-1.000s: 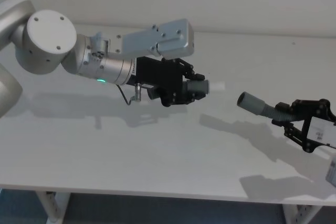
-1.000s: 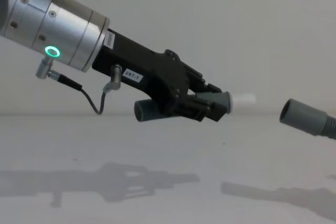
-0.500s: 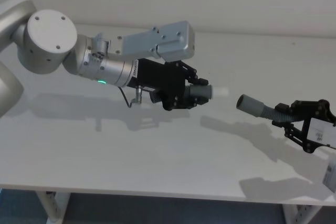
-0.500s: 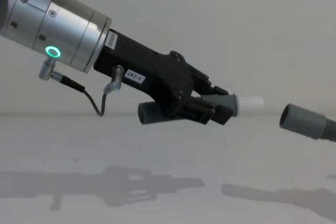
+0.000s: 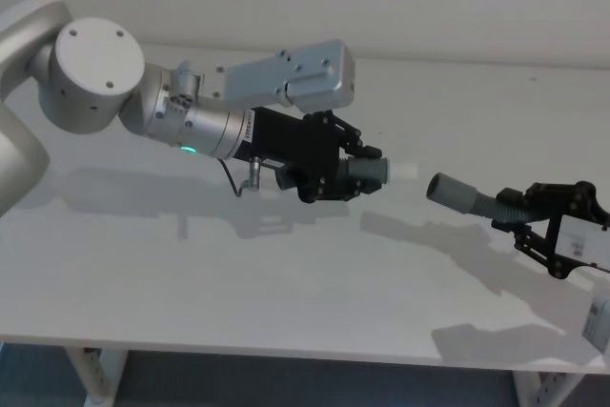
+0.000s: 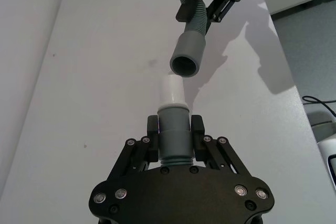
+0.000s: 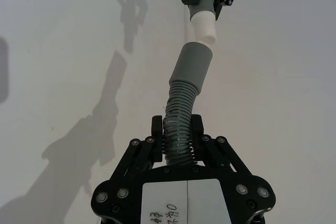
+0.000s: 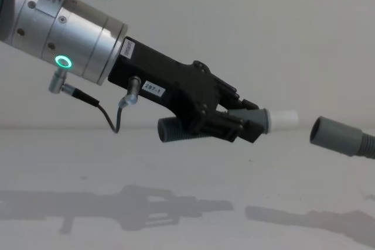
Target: Use both hands to pick up one end of the pipe from the table, align the ends, and insert them.
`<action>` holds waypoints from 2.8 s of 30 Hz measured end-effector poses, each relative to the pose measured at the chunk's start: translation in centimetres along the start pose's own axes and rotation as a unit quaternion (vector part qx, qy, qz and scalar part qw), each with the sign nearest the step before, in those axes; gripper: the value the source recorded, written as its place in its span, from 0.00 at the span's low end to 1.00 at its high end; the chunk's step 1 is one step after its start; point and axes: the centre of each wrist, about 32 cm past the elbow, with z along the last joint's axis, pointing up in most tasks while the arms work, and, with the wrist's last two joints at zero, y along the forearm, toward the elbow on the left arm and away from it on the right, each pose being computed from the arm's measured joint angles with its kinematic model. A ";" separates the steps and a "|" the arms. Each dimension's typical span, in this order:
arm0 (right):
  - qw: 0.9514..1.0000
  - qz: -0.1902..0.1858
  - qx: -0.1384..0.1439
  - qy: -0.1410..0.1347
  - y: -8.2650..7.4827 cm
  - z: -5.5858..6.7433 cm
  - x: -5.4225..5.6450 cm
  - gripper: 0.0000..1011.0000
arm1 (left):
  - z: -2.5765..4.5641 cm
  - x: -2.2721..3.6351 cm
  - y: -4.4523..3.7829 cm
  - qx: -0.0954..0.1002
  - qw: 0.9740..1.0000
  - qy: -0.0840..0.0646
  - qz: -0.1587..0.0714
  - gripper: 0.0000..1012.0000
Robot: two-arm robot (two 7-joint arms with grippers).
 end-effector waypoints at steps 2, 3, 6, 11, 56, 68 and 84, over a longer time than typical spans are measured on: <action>1.000 0.000 0.000 -0.001 0.0 0.0 0.0 0.29 | -0.05 0.08 -0.05 -0.001 1.000 0.000 -0.001 0.34; 1.000 0.000 0.001 -0.001 0.1 0.0 0.0 0.29 | -0.07 0.11 -0.07 -0.001 1.000 0.001 -0.001 0.34; 1.000 0.000 0.002 -0.002 0.1 0.1 0.0 0.29 | -0.11 0.23 -0.17 -0.001 1.000 0.000 -0.003 0.34; 1.000 0.000 0.004 -0.002 0.2 0.1 0.0 0.30 | -0.15 0.45 -0.33 -0.003 1.000 0.000 -0.005 0.34; 1.000 0.002 0.001 0.008 1.1 -0.3 0.4 0.29 | 0.08 1.59 -1.75 0.001 1.000 0.000 -0.030 0.34; 1.000 0.007 -0.002 0.009 1.1 -0.2 0.6 0.29 | 0.29 1.45 -2.00 0.023 0.999 0.003 -0.033 0.34; 1.000 0.012 -0.001 0.007 1.1 -0.3 0.7 0.29 | 0.43 1.27 -1.97 0.052 0.998 0.006 -0.025 0.34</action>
